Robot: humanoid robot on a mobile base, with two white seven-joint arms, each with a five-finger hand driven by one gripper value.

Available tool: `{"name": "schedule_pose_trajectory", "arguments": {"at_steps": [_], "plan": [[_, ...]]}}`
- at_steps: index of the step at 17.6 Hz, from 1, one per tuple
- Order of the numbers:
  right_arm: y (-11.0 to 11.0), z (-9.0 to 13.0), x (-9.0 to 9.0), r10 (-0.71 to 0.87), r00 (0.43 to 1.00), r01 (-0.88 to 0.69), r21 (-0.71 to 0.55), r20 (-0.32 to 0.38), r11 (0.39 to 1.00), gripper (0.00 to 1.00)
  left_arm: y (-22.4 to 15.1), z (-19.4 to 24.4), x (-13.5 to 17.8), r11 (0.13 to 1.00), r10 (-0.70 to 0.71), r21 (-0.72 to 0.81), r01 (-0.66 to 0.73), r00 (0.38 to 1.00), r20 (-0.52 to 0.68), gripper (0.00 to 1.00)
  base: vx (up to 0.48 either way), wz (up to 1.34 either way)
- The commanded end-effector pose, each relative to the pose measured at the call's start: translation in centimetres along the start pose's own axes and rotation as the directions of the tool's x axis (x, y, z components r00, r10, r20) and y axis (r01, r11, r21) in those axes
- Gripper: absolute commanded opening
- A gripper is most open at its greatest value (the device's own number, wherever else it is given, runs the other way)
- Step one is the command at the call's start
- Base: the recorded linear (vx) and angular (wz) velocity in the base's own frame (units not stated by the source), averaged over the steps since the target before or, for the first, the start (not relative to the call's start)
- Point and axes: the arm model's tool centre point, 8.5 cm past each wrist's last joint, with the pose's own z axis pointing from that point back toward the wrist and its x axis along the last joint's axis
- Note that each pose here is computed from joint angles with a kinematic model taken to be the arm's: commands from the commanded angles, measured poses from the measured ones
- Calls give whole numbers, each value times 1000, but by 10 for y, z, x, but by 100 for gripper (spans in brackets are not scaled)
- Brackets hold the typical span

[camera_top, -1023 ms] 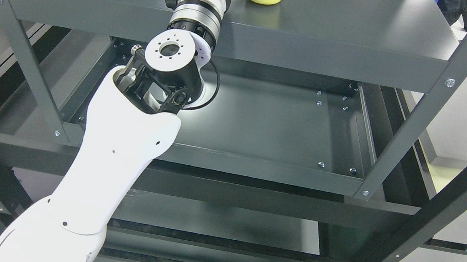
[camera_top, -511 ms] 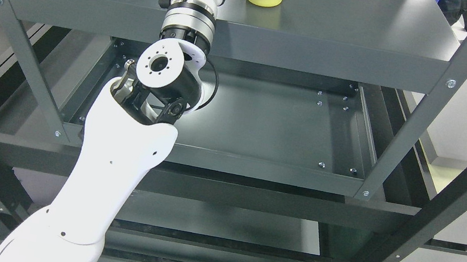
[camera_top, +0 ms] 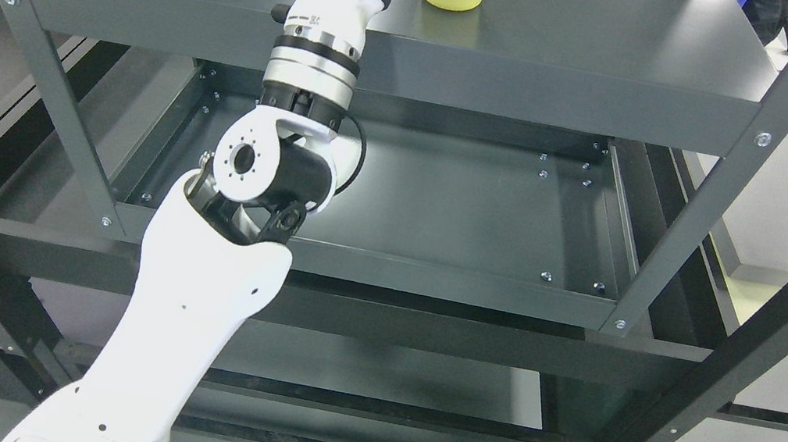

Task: Place yellow IKEA cup on middle right shelf

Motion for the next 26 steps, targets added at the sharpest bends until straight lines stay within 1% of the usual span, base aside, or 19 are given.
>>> {"name": "schedule_pose_trajectory", "arguments": {"at_steps": [1, 3, 6, 8, 10, 11, 13, 15, 16, 17, 19, 21, 22, 24, 26], "plan": [[-10, -1, -9, -3, 1000, 3, -13, -15, 1000, 99, 19, 32, 10, 993, -90, -64, 104, 979, 184, 99, -30, 45], [-10, -1, -9, -4, 1000, 3, -13, -14, 1000, 99, 24, 45, 13, 991, -109, -50, 126, 961, 253, 99, -28, 39], [-10, -1, -9, -3, 1000, 3, -13, -15, 1000, 99, 26, 94, -9, 992, -104, -40, 118, 962, 253, 99, -34, 25], [-10, -1, -9, -3, 1000, 3, -13, -15, 1000, 99, 23, 132, -23, 987, -98, -103, 125, 968, 233, 99, -52, 11], [-10, -1, -9, -3, 1000, 3, -13, -15, 1000, 99, 7, 175, -35, 961, -71, -246, 128, 971, 230, 99, -80, 13], [-10, -1, -9, -3, 1000, 3, -13, -15, 1000, 100, 1, 200, -44, 945, -63, -307, 114, 983, 171, 99, -98, 35], [-10, -1, -9, -3, 1000, 3, -13, -15, 1000, 99, 4, 232, -55, 950, -68, -298, 90, 994, 84, 99, -112, 66], [-10, -1, -9, -3, 1000, 3, -13, -15, 1000, 99, 23, 264, -65, 976, -100, -196, 99, 995, 2, 99, -132, 103], [-10, -1, -9, -3, 1000, 3, -13, -15, 1000, 99, 35, 276, -75, 986, -119, -121, 114, 992, -38, 99, -129, 64], [-10, -1, -9, -3, 1000, 3, -13, -15, 1000, 99, 52, 287, -86, 989, -142, -43, 138, 983, -120, 98, -129, 64], [-10, -1, -9, -3, 1000, 3, -13, -15, 1000, 99, 85, 305, -98, 980, -143, 89, 179, 938, -316, 98, -129, 10], [-10, -1, -9, -3, 1000, 3, -13, -15, 1000, 99, 91, 326, -110, 977, -108, 114, 180, 877, -467, 98, -108, -11], [-10, -1, -9, -3, 1000, 3, -13, -15, 1000, 99, 90, 335, -113, 976, -106, 110, 187, 852, -513, 98, -89, -55], [-10, -1, -9, -3, 1000, 3, -13, -15, 1000, 99, 89, 352, -120, 970, -156, 57, 238, 780, -606, 99, -77, -82], [-10, -1, -9, -3, 1000, 3, -13, -15, 1000, 99, 98, 357, -118, 964, -151, 75, 256, 755, -638, 99, -55, -131]]}}
